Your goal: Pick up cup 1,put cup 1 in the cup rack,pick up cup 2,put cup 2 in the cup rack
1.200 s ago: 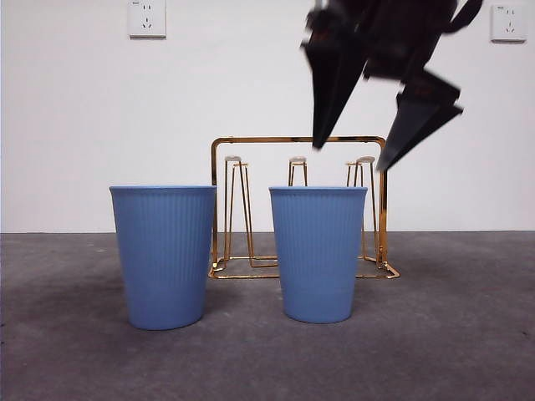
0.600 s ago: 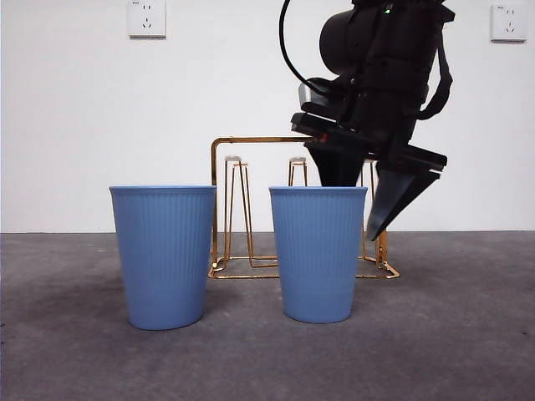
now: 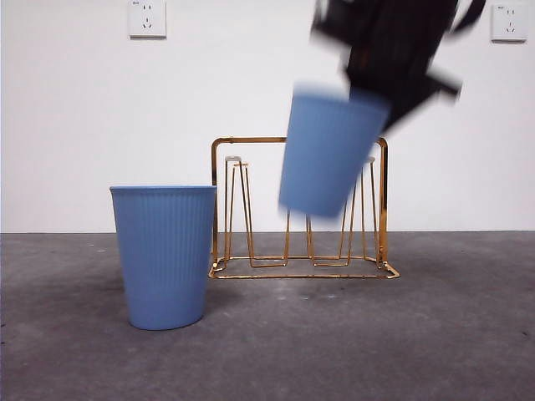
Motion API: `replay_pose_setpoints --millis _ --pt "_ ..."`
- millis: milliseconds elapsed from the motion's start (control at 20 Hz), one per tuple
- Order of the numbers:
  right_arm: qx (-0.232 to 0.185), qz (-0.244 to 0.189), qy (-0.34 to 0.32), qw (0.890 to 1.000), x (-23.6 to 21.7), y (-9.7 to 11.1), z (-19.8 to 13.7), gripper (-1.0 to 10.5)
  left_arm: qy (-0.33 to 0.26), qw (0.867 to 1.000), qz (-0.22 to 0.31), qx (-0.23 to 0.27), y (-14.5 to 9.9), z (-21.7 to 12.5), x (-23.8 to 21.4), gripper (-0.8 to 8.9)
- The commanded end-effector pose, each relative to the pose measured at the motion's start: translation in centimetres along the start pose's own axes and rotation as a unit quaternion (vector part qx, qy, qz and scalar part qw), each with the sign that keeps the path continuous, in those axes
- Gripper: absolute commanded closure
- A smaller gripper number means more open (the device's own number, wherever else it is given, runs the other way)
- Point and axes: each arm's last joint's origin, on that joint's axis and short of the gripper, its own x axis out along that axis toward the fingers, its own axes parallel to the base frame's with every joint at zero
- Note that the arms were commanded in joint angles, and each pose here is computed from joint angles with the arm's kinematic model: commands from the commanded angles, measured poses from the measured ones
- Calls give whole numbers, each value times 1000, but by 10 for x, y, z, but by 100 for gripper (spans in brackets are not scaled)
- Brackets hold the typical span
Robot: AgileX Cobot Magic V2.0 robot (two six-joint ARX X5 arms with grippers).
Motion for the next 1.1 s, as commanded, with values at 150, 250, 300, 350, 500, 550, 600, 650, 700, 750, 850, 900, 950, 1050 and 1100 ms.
replay_pose_setpoints --millis 150,250,300,350,500,550,600,650,700,750,850,900,950,1050,1100 --pt "-30 -16 -259 965 -137 21 -29 959 -79 994 -70 -15 -14 28 24 90" --pt "-35 -28 -375 926 -189 28 -54 959 -119 988 -92 -13 -21 35 43 90" --pt "-38 -33 -417 907 -208 31 -65 959 -139 985 -103 -12 -23 37 53 90" --pt "-43 -33 -458 887 -226 33 -77 959 -164 979 -121 -10 -28 39 66 90" --pt "-59 -41 -522 850 -253 37 -97 959 -232 953 -193 -28 -38 39 106 91" --pt "-62 -42 -529 845 -256 38 -99 959 -244 947 -206 -34 -40 38 113 91" --pt "-63 -42 -537 840 -258 38 -100 959 -255 941 -219 -42 -40 36 122 91" --pt "-63 -41 -543 836 -259 38 -99 959 -264 936 -229 -49 -40 34 130 91" --pt "-64 -39 -547 833 -261 39 -100 959 -272 932 -234 -58 -39 33 136 91" --pt "-64 -40 -550 832 -262 39 -101 959 -281 927 -240 -68 -37 31 142 91" --pt "-65 -40 -550 832 -261 39 -100 959 -292 919 -252 -81 -35 27 153 91" --pt "-65 -39 -549 833 -261 39 -99 959 -298 915 -257 -87 -34 25 157 91" --pt "-67 -36 -547 834 -259 39 -97 959 -305 911 -262 -91 -34 24 161 91" --pt "-71 -29 -544 835 -257 39 -94 959 -317 906 -262 -102 -32 21 167 92" --pt "-74 -24 -543 836 -256 39 -92 959 -322 904 -260 -105 -32 20 168 95"
